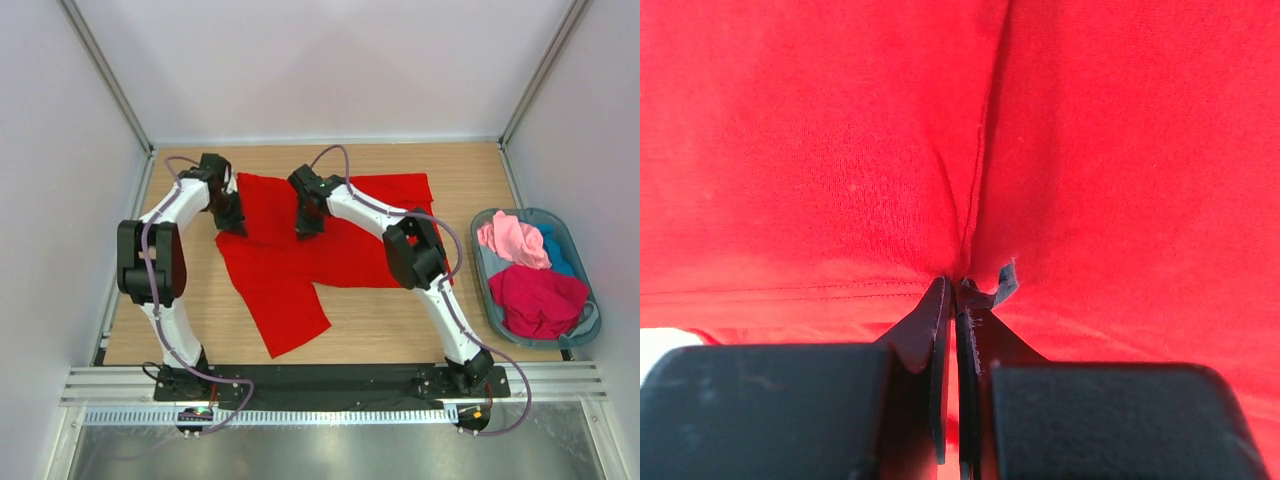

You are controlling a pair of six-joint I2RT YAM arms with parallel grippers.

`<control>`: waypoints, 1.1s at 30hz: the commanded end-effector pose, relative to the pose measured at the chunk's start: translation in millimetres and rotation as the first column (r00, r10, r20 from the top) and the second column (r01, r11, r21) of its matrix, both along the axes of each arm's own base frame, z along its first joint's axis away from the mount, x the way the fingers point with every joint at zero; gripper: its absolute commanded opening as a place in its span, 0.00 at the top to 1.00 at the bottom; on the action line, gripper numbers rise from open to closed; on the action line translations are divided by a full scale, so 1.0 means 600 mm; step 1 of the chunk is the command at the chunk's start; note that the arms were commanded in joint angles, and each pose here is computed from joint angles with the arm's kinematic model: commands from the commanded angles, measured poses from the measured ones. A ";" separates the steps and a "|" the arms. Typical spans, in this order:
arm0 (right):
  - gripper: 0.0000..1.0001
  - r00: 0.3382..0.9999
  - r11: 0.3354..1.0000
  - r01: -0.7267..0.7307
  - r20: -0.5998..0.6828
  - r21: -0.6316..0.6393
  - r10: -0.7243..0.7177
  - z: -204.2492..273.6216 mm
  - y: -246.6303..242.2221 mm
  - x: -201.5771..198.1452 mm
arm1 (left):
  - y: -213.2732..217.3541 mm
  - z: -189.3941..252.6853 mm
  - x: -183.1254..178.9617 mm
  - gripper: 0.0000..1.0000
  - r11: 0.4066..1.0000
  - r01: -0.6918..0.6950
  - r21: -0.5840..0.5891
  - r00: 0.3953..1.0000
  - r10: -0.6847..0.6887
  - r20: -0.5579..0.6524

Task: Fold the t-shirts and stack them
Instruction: Fold the tshirt

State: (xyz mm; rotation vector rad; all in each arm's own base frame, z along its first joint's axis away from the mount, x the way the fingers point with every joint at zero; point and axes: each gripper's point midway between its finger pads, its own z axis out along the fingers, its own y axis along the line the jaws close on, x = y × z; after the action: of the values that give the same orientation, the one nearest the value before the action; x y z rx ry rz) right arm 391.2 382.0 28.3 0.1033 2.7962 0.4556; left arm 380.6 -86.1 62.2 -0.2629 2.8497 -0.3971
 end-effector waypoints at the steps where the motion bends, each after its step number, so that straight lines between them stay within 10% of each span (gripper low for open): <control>1: 0.99 0.993 0.998 -0.040 0.109 0.041 0.035 0.101 0.005 0.007 | 0.000 0.069 0.013 1.00 1.000 0.003 0.011 0.995 -0.004 0.100; 33: 0.99 0.992 0.994 -0.105 0.070 -0.015 0.106 0.068 -0.058 -0.061 | -0.034 0.010 -0.128 1.00 0.998 0.003 0.056 0.997 0.001 -0.073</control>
State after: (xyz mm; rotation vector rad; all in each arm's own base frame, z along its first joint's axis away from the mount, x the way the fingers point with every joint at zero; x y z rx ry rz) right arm 346.6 344.0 43.4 -0.0284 2.8183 0.4140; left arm 302.7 -110.3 66.3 -0.2542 2.9404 -0.3500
